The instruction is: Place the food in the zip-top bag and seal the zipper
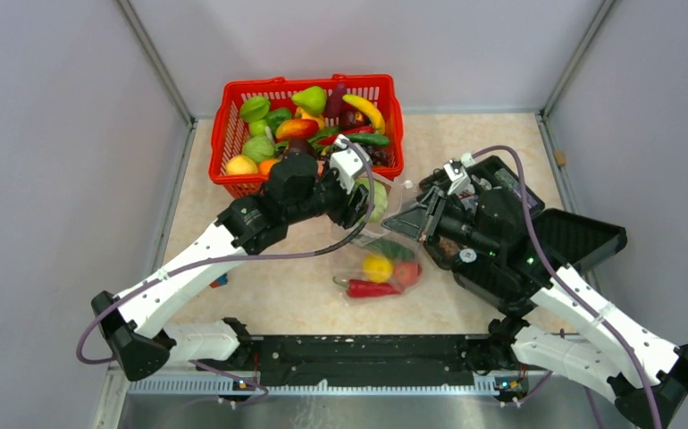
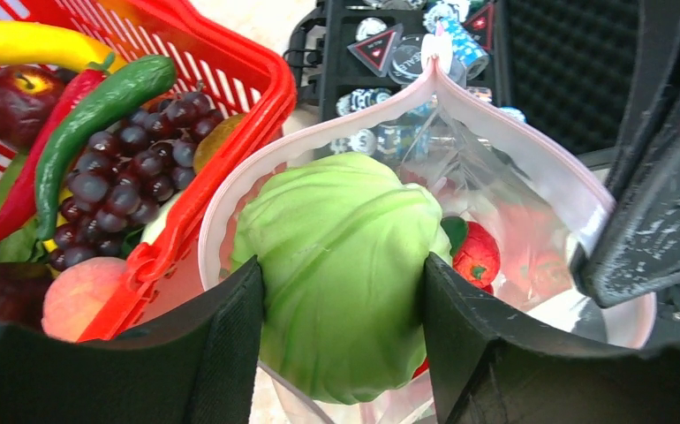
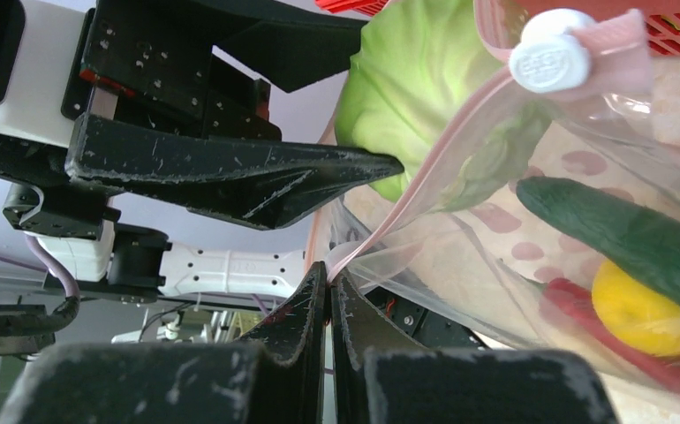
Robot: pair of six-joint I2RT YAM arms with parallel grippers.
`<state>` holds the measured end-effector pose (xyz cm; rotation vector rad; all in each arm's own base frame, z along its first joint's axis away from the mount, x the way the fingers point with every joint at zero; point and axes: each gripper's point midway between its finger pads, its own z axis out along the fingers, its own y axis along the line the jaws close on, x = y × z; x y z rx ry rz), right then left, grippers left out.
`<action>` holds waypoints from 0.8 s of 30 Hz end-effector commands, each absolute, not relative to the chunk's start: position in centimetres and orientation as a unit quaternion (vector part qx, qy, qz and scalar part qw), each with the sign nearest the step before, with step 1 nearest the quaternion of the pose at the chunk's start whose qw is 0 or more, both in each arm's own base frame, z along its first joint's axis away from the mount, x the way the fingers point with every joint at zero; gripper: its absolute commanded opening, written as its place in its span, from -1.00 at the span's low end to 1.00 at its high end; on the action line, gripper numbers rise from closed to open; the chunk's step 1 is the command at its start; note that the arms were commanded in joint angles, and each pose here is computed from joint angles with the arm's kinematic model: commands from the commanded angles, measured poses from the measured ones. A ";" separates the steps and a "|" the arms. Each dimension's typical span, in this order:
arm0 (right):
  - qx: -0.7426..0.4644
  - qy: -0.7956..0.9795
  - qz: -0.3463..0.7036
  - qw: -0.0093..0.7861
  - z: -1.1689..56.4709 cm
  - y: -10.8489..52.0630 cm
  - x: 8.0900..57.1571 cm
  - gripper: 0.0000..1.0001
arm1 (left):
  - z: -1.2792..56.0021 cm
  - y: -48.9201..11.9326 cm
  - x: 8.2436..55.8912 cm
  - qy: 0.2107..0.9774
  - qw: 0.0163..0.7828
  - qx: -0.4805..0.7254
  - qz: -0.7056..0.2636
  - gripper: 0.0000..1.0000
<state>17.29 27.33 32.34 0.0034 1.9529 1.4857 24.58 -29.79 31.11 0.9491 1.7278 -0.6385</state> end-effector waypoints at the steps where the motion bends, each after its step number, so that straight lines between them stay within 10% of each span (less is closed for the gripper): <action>1: -0.023 0.711 0.598 0.369 36.2 27.4 16.8 -1.00 | 32.7 -29.3 26.1 0.712 0.543 0.378 -0.235 0.24; 11: -0.016 0.719 0.588 0.371 35.5 27.3 17.2 -1.00 | 36.3 -30.0 23.1 0.657 0.562 0.396 -0.310 0.97; 24: -0.063 0.646 0.641 0.409 38.6 27.0 15.4 -1.00 | 42.0 -23.4 23.2 0.627 0.683 0.271 -0.261 0.97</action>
